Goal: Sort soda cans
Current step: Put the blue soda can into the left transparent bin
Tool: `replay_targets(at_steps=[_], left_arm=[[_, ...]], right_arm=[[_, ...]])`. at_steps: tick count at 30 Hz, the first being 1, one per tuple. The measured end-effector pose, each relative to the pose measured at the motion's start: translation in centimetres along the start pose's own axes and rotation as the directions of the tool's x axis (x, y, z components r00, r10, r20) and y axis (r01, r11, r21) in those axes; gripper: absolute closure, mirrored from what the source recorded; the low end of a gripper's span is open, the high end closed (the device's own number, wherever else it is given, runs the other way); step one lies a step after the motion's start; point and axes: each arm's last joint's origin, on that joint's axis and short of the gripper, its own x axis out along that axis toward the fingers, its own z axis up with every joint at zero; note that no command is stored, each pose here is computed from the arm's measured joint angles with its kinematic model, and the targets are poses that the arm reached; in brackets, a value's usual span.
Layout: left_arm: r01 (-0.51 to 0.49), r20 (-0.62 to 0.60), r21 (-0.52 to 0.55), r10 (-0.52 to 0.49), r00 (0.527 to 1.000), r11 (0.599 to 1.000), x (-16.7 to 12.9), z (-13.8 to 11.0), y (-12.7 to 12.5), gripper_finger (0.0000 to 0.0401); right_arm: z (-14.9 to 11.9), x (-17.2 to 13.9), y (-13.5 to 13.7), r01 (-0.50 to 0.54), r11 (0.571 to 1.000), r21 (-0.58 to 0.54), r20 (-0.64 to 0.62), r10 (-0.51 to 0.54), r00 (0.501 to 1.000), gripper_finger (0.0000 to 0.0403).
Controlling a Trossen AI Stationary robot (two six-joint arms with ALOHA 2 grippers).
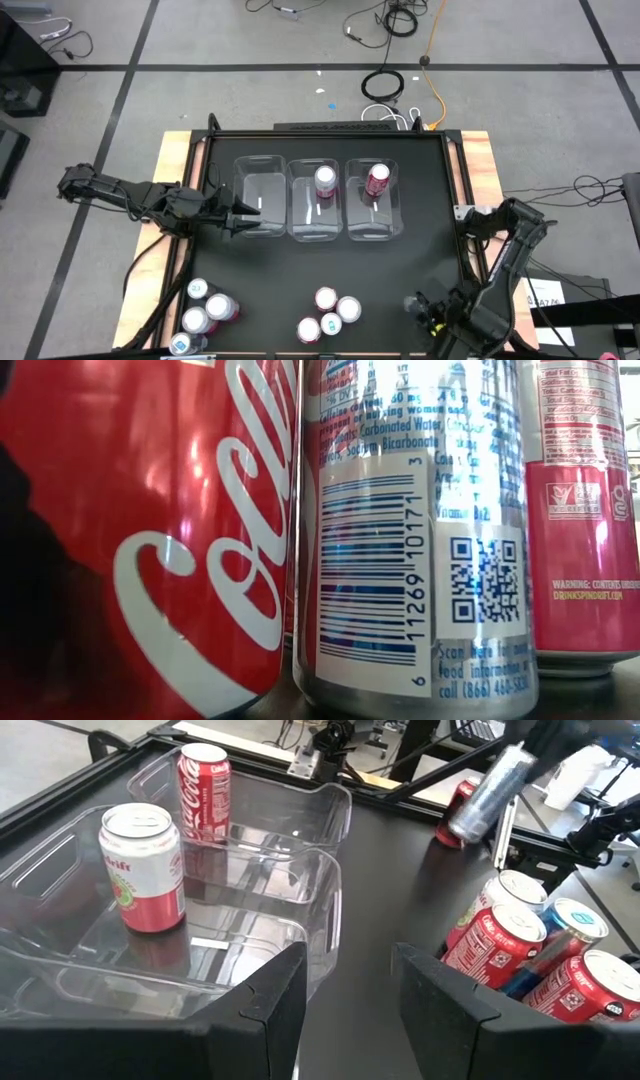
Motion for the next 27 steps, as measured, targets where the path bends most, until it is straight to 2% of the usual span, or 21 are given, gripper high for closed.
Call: replay_targets(at_steps=[3,8,14,17,20,23,27], left_arm=[[0.000,0.001,0.000,0.000,1.000,1.000,0.0,0.0,0.0,0.0244],[-0.003,0.000,-0.001,0.003,1.000,1.000,0.0,0.0,0.0,0.0244],[-0.002,0.007,0.002,0.002,1.000,1.000,0.0,0.1,0.0,0.0244],[0.002,0.008,0.000,-0.002,1.000,1.000,0.0,0.1,0.0,0.0244],[0.054,0.011,0.002,-0.054,0.998,0.999,0.0,0.2,-0.2,0.0243],[0.104,0.005,0.022,-0.104,0.995,0.994,0.0,0.3,-0.4,0.0228],[0.120,0.016,0.045,-0.121,0.993,0.992,0.0,0.4,-0.5,0.0181]], right_arm=[[1.4,-1.2,0.1,-0.093,0.995,0.025,0.110,0.090,0.990,0.0172],[4.2,-1.7,0.7,-0.134,0.991,0.014,0.233,0.127,0.964,0.0173],[7.8,-1.4,1.7,-0.124,0.992,-0.036,0.266,0.129,0.955,0.0171],[9.6,-1.3,2.5,-0.155,0.985,-0.075,0.287,0.170,0.943,0.0172],[11.3,-1.4,3.4,-0.204,0.971,-0.122,0.330,0.234,0.914,0.0171],[13.1,-1.5,4.4,-0.264,0.948,-0.176,0.347,0.311,0.885,0.0170],[15.5,-1.8,5.4,-0.319,0.915,-0.246,0.383,0.394,0.835,0.0170]])
